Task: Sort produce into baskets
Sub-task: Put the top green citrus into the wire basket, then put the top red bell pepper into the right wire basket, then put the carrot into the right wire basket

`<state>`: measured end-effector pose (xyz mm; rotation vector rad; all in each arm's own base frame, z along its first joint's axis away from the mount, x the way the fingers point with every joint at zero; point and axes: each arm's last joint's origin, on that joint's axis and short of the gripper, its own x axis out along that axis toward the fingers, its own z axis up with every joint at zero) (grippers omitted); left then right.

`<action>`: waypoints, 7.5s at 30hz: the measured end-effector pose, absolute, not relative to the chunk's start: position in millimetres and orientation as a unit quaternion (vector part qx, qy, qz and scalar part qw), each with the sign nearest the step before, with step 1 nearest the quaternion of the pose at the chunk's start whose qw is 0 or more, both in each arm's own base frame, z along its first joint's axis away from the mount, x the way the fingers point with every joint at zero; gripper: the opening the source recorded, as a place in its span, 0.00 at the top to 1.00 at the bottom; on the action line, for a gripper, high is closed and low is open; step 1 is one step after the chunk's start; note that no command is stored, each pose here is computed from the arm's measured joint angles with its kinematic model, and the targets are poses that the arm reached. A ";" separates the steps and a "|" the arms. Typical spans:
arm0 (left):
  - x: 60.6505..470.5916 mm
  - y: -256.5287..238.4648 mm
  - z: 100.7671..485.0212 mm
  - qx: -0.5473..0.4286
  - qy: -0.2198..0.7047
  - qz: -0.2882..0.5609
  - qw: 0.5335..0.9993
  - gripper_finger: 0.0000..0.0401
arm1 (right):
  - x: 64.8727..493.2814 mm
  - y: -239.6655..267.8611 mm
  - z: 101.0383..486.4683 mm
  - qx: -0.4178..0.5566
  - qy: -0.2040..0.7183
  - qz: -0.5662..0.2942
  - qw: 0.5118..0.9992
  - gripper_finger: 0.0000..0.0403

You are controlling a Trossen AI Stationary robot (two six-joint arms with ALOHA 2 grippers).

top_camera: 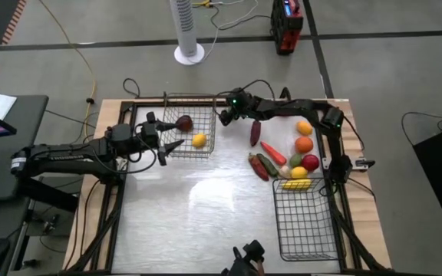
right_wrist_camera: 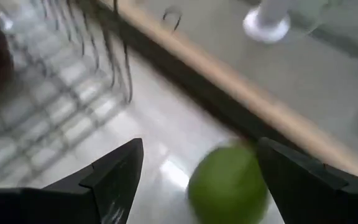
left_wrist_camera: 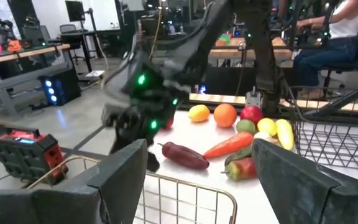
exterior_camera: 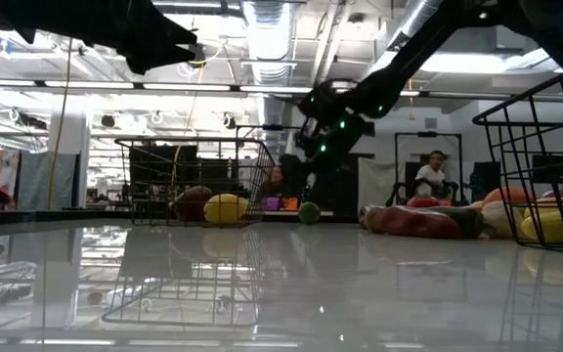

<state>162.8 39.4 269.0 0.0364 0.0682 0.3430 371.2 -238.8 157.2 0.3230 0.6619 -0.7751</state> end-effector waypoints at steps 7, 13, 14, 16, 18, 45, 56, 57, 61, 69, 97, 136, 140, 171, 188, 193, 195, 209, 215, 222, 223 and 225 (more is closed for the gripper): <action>162.9 39.0 269.0 0.017 0.034 0.167 0.985 0.30 | 366.2 -241.2 161.0 0.167 0.323 -0.369 0.856 0.19; 162.9 39.0 268.9 0.018 0.034 0.167 0.985 0.30 | 366.7 -234.2 170.1 0.160 0.358 -0.355 0.848 0.20; 162.9 38.9 268.8 0.018 0.035 0.167 0.985 0.30 | 368.2 -232.1 174.9 0.154 0.359 -0.351 0.851 0.20; 162.9 38.9 268.3 0.018 0.037 0.167 0.985 0.30 | 369.0 -222.9 183.2 0.141 0.372 -0.339 0.853 0.20; 162.8 38.9 268.2 0.018 0.038 0.167 0.985 0.30 | 369.3 -211.3 192.9 0.125 0.385 -0.321 0.856 0.20; 163.2 37.8 268.4 0.013 0.036 0.156 0.987 0.30 | 354.2 -135.2 171.5 0.047 0.547 -0.155 0.822 0.18; 163.2 37.9 268.4 0.011 0.036 0.156 0.987 0.30 | 353.9 -137.5 161.1 0.013 0.521 -0.149 0.840 0.18; 163.2 37.9 268.4 0.011 0.036 0.156 0.987 0.30 | 352.3 -138.5 159.6 0.015 0.524 -0.150 0.838 0.18; 163.2 37.9 269.1 0.014 0.033 0.156 0.987 0.30 | 351.5 -138.2 158.0 0.017 0.525 -0.151 0.838 0.22; 163.2 37.9 269.0 0.014 0.033 0.156 0.987 0.30 | 353.0 -138.4 157.7 0.016 0.516 -0.153 0.842 0.32; 163.2 38.3 280.2 0.025 -0.024 0.163 0.986 0.30 | 403.5 -95.5 273.5 -0.002 0.154 -0.076 0.985 0.32; 197.2 88.8 325.1 0.118 0.027 0.137 0.983 0.30 | 312.8 -147.3 170.7 0.124 0.443 -0.442 0.770 0.15; 197.8 89.0 324.3 0.117 0.029 0.137 0.983 0.30 | 310.4 -147.7 166.0 0.115 0.454 -0.460 0.754 0.15; 197.1 90.8 319.4 0.113 0.057 0.165 0.978 0.30 | 294.6 -140.6 136.1 0.149 0.470 -0.419 0.762 0.34; 197.1 90.7 319.1 0.114 0.058 0.165 0.978 0.30 | 291.8 -116.5 189.3 0.144 0.441 -0.355 0.812 0.52; 196.0 90.4 318.1 0.113 0.066 0.166 0.977 0.30 | 282.2 -72.0 240.4 0.139 0.380 -0.296 0.865 0.54; 195.0 89.9 318.9 0.113 0.064 0.166 0.977 0.30 | 275.1 -48.8 258.0 0.141 0.364 -0.249 0.886 0.55; 194.5 89.8 319.7 0.099 0.059 0.169 0.979 0.30 | 190.9 81.5 295.9 0.245 0.445 -0.039 0.860 0.51; 194.8 90.0 319.4 0.098 0.060 0.171 0.979 0.30 | 171.2 100.5 287.1 0.306 0.504 -0.089 0.803 0.50; 194.8 90.0 319.7 0.098 0.058 0.171 0.979 0.30 | 158.1 95.4 281.0 0.320 0.545 -0.162 0.758 0.37; 194.8 90.0 319.7 0.097 0.058 0.171 0.979 0.30 | 158.2 95.2 281.1 0.317 0.545 -0.159 0.759 0.35; 194.8 90.0 319.8 0.095 0.057 0.171 0.979 0.30 | 159.5 93.2 281.1 0.310 0.548 -0.152 0.762 0.34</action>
